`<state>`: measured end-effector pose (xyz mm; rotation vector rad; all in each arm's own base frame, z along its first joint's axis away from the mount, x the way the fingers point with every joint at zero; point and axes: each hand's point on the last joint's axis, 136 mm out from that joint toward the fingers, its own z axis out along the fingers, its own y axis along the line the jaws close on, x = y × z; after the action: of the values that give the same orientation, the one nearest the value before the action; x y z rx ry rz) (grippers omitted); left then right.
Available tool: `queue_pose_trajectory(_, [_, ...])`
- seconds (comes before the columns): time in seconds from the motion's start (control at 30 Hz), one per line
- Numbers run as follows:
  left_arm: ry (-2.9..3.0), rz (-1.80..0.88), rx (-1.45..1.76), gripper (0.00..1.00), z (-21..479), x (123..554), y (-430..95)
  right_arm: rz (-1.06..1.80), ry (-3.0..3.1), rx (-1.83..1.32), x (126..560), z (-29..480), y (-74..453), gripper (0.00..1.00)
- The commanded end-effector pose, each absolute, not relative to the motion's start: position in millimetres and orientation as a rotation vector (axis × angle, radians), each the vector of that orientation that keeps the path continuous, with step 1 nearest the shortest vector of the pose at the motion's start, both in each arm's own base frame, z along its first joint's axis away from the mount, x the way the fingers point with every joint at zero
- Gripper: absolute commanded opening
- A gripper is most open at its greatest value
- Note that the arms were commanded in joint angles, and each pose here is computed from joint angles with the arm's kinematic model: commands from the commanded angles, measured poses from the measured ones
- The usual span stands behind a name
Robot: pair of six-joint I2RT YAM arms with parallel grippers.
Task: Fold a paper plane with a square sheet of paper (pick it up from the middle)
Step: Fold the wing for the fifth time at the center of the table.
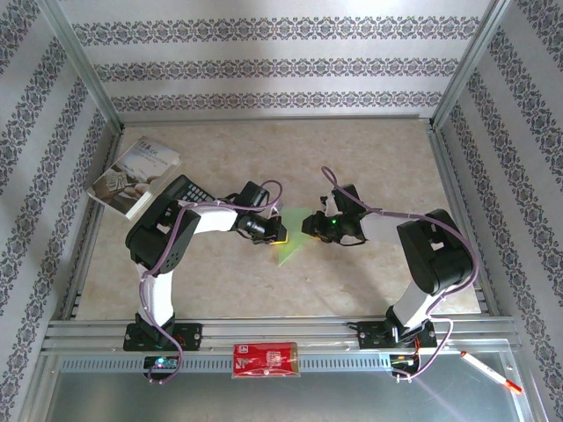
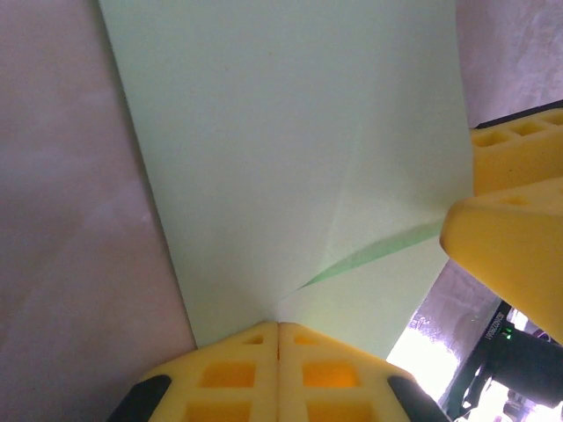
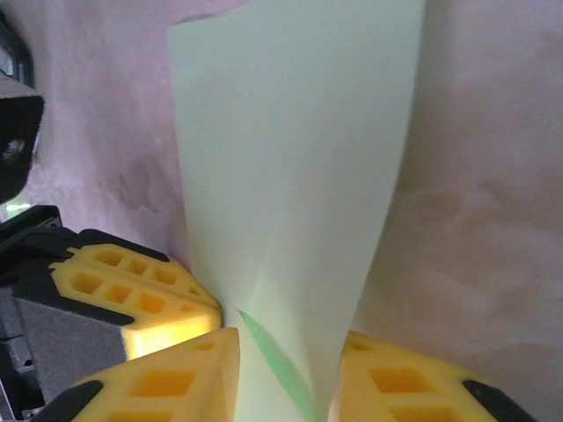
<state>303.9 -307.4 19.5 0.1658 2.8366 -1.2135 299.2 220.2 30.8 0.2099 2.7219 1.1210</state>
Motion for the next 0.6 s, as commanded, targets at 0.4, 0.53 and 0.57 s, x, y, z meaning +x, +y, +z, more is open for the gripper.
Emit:
queue_pose_trajectory(0.4, [2.585, -0.973, 0.437, 0.34, 56.1, 285.4, -299.5, 1.082, 2.665, 0.458, 283.1, 55.1, 223.8, 0.0])
queue_pose_trajectory(0.53, [2.445, -0.758, 0.665, 0.43, 72.0, 267.9, -306.8, 1.092, 2.666, 0.531, 275.5, 55.6, 224.6, 0.0])
queue_pose_trajectory(0.57, [2.415, -0.697, 0.716, 0.45, 72.8, 265.0, -308.4, 1.1, 2.665, 0.546, 273.8, 56.2, 225.2, 0.0])
